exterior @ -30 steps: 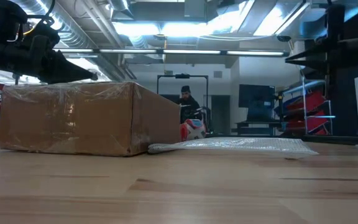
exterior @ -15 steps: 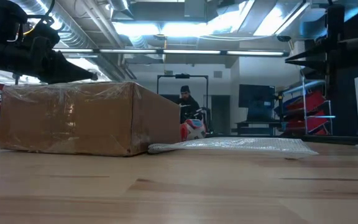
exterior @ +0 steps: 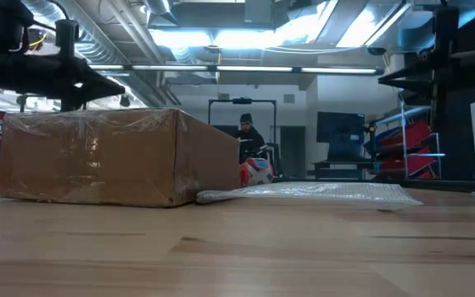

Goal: Unpack boxes
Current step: Move the transparent zip bag to the top right of the table

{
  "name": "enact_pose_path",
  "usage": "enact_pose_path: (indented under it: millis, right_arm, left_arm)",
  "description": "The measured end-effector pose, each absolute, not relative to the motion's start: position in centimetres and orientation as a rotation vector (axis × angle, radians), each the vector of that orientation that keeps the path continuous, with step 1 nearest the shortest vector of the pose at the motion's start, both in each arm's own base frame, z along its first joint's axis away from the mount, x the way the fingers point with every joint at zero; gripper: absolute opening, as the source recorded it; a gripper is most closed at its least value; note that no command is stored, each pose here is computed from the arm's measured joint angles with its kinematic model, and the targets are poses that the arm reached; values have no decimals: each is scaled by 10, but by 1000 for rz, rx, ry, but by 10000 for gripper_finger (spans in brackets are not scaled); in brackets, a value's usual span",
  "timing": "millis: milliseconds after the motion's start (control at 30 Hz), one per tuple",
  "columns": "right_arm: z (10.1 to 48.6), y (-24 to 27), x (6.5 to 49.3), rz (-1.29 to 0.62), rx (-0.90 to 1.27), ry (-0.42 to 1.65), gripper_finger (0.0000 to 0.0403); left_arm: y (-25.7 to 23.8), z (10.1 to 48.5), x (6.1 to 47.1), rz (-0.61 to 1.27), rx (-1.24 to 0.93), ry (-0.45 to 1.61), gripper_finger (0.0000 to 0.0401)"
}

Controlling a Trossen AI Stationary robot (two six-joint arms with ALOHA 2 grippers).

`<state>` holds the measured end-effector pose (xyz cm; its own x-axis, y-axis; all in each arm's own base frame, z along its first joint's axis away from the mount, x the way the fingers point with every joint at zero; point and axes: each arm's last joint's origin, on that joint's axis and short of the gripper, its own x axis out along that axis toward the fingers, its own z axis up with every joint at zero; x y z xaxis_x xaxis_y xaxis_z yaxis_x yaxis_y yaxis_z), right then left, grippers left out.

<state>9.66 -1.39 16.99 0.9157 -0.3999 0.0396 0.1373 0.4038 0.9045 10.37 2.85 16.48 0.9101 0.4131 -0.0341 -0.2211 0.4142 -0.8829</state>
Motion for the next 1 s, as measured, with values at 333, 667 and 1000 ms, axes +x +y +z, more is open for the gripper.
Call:
enact_pose_path:
  millis: [333,667,1000]
  right_arm:
    - [178,-14,96,-320,917,-304,66]
    - [179,-14,96,-321,916,-312,133]
    - [178,-14,96,-330,889,-306,147]
  left_arm:
    - [23,242,85,109,-744,-725,0]
    - [27,345,120,189,-410,-350,70]
    - [41,332,261,139,-246,199,238]
